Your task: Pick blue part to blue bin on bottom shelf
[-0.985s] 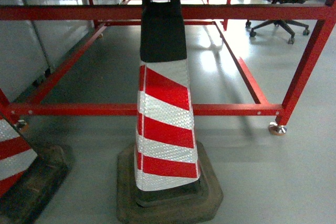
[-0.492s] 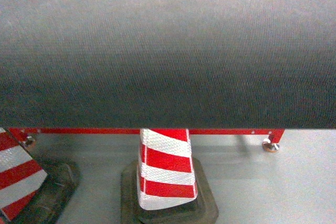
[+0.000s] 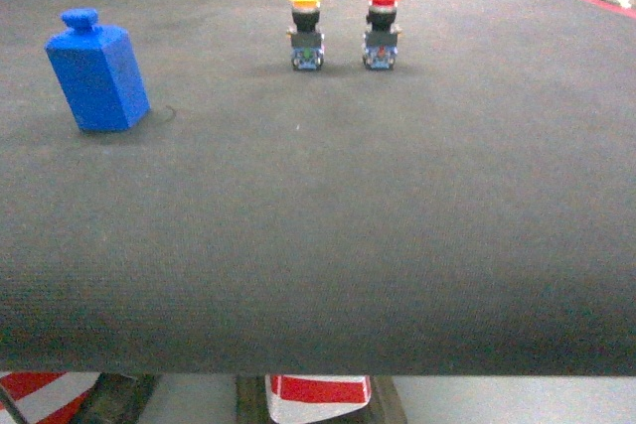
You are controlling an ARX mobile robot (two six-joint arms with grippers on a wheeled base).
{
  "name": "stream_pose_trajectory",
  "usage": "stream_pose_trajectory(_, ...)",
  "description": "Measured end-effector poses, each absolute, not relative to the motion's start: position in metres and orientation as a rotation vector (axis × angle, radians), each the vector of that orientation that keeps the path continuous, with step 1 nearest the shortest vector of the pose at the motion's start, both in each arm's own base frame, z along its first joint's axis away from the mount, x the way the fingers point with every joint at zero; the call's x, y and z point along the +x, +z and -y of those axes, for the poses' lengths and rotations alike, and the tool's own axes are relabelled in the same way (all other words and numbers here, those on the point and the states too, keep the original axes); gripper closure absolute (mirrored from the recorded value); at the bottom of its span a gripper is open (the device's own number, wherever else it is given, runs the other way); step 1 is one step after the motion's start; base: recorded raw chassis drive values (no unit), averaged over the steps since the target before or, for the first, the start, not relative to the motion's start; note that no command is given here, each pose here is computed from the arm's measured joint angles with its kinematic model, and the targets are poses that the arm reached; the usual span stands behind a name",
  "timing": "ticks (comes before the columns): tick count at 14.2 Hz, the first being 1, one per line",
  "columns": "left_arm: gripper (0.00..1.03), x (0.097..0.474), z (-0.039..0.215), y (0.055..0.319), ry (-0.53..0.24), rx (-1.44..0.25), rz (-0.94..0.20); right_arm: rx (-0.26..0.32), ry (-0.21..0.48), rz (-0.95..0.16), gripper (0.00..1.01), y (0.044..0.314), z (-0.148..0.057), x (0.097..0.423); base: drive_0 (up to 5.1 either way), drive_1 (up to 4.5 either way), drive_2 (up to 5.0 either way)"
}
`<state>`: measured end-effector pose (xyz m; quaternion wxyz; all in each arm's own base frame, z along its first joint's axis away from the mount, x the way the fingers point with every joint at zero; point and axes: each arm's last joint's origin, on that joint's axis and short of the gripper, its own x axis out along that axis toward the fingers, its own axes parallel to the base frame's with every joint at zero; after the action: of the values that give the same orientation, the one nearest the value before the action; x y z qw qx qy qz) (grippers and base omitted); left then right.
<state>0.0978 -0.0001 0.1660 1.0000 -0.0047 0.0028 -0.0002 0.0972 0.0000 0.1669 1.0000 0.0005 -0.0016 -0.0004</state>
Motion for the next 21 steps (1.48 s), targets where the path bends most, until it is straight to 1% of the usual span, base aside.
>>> stream_pose_trajectory(21,0.05,0.0978,0.0000,0.1660,0.000,-0.010,-0.005,0.000,0.000,0.003,0.03,0.1669,0.0000,0.0972,0.0,0.00,0.0)
